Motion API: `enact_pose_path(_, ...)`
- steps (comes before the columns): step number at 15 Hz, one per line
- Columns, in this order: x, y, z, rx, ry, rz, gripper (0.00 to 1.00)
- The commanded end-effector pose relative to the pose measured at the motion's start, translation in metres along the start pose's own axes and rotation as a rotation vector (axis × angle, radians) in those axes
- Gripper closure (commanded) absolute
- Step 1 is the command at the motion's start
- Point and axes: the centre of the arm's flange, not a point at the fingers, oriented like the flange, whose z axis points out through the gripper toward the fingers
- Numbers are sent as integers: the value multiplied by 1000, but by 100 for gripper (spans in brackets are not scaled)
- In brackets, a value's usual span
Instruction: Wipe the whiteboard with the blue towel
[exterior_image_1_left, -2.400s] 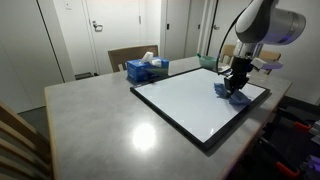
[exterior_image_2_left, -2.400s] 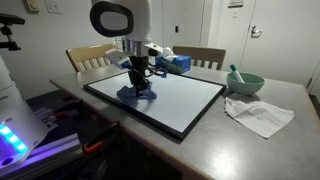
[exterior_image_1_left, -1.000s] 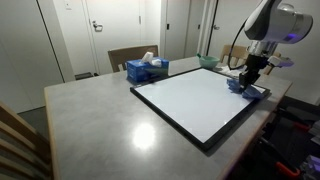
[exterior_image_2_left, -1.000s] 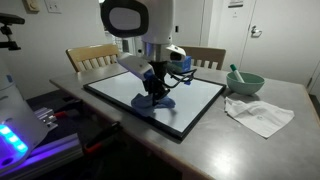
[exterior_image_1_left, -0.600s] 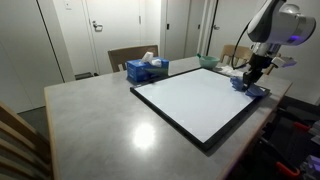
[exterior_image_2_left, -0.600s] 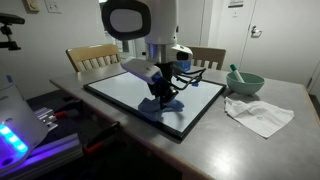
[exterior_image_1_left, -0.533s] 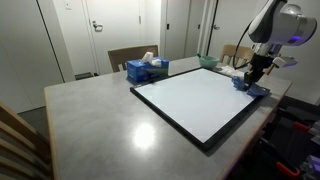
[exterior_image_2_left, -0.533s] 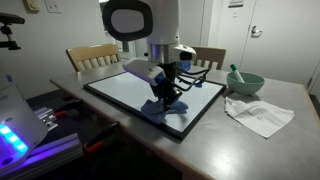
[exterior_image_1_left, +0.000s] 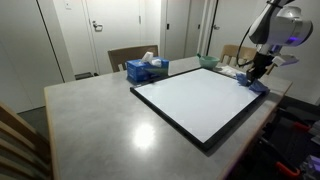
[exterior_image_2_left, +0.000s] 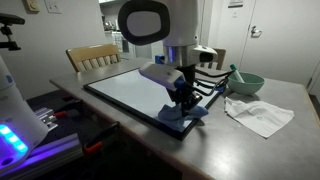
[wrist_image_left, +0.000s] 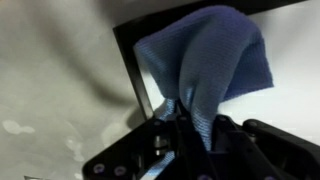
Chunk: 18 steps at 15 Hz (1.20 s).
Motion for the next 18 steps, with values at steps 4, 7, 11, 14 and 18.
enact_pose_path(4, 25, 3, 22, -20, -2, -30, 96)
enact_pose_path(7, 27, -4, 27, -12, -13, -43, 96)
enact_pose_path(11, 21, -8, 23, -40, -29, -61, 96)
enact_pose_path(14, 11, -9, 15, -113, -84, -140, 52)
enact_pose_path(18, 7, -16, -3, -99, -102, -224, 23)
